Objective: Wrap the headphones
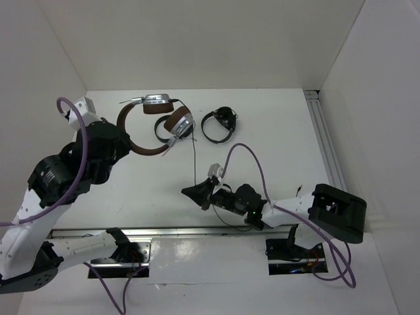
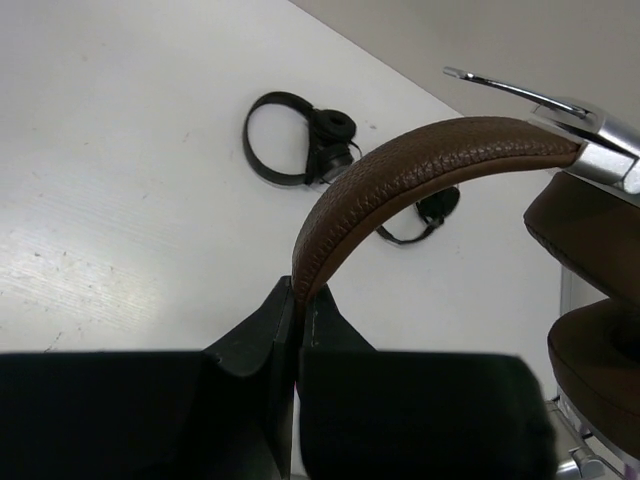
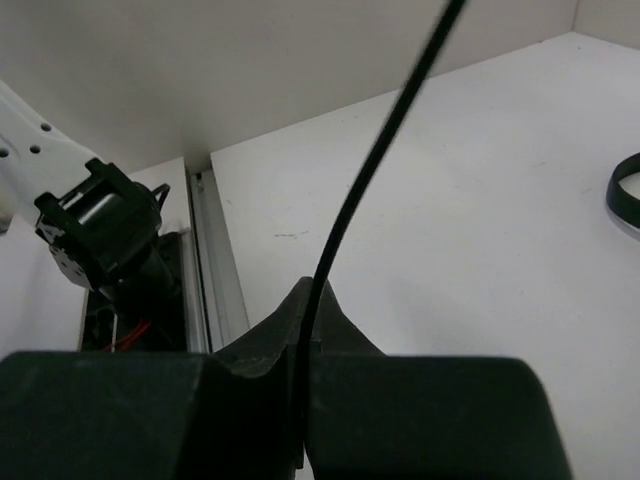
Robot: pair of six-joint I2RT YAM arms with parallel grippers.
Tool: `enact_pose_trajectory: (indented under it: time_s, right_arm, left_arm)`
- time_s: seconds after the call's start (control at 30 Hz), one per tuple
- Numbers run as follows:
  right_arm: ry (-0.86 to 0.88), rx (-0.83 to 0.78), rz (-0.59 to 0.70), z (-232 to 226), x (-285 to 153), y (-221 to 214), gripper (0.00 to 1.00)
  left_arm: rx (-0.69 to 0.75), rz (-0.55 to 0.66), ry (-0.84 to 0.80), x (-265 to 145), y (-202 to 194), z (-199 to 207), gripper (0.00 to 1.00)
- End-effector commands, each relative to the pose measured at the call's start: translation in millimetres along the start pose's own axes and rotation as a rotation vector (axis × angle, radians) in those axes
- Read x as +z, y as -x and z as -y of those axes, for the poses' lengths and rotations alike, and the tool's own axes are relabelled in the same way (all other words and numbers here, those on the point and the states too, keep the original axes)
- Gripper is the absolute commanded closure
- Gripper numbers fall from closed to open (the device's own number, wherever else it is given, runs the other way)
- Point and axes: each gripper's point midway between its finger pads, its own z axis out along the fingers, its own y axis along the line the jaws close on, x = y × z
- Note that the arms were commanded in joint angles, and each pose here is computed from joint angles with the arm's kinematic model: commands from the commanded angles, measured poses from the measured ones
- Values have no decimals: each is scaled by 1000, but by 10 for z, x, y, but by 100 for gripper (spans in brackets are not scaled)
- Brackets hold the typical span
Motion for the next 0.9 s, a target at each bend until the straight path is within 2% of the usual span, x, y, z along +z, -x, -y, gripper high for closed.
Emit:
enact_pose_trajectory:
  time_s: [0.0,0.1,0.2,0.3,0.33,0.5,0.73,0.87]
  right_arm:
    - [-182,-78,-23,64,170,40,100]
    - [-295,-89,-80,219,151,-122,100]
    - [-365,-74,-91,326,201,-149,100]
    - [-403,-93,-167,359,309,-302,100]
    - [-429,-120,-231,381,300,-468,100]
    - [-438,-130,-260,360,512,-521,100]
    - [-284,-104,-269,29,698,-504,100]
    - [-165,-79,-234,-203,728,-326,99]
  left_arm:
    - [-207,146,68,86,222,-41,100]
    - [-212,127,106,181,88,-90,100]
    - [-242,85,43,236,25,99,100]
    - [-231,46,32,303,-89,176,100]
    - [-222,30,33,331,-136,202,100]
    - [-275,-8,31,384,-278,232,100]
    - [-288,20,98,529,-509,-16,100]
    - [-323,59,157,590,-620,-240,100]
